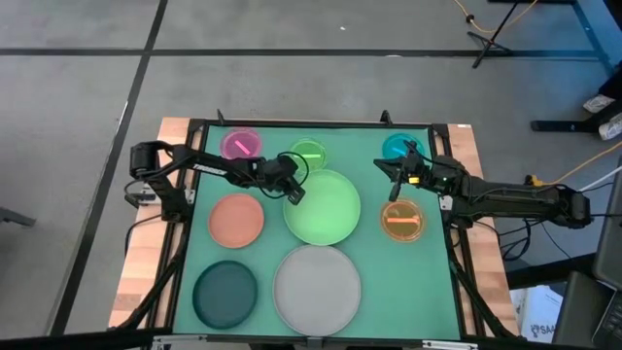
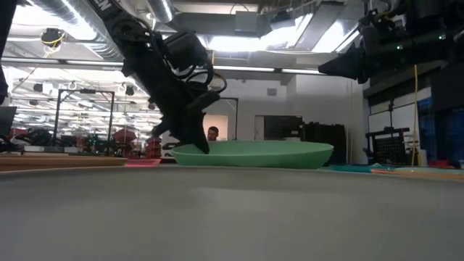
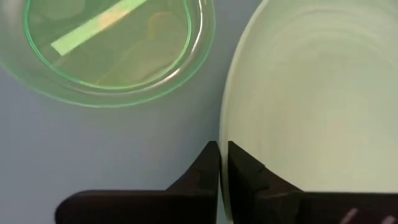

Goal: Stack plastic plates
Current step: Stack the light green plate on top of the gray plate

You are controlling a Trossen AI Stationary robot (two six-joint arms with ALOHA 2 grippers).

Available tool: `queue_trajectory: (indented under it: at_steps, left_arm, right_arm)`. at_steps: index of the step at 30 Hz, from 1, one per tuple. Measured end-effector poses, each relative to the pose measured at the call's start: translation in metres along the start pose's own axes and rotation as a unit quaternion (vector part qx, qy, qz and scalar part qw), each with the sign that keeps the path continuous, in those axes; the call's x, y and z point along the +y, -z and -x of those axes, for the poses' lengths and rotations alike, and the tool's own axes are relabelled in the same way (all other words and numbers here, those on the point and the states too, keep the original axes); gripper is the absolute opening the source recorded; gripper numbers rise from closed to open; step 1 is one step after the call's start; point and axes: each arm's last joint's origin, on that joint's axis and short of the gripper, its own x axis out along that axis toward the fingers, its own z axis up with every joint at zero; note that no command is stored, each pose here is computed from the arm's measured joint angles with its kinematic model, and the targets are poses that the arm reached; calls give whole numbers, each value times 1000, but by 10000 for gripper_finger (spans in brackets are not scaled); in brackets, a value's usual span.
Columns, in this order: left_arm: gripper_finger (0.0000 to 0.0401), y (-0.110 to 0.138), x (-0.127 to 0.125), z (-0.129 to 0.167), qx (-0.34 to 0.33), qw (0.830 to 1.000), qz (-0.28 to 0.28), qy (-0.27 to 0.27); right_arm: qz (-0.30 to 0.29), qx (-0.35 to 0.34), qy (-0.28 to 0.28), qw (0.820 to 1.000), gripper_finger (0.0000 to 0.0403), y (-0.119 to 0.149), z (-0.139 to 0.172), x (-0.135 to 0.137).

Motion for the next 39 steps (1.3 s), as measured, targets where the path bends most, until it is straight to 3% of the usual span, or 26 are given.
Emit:
queue_trajectory:
  at_steps: [7,17,24,32,39]
  left_arm:
    - [4,-13,0,22,-32,999,-15,20]
    - [4,-21,-15,70,-52,990,-31,127]
    - [4,3,-49,78,-1,974,-73,213]
    - [5,47,-89,73,26,971,-117,207]
    - [5,78,-107,49,51,970,-137,196]
  right_arm:
    - [0,0,0,1000,7,0,0,0]
    - [-2,-1,0,1000,7,0,0,0]
    - [-2,-1,-6,1000,7,0,0,0]
    - [-38,19,-58,997,7,4,0,4]
    - [-48,52,-117,991,7,15,-3,8]
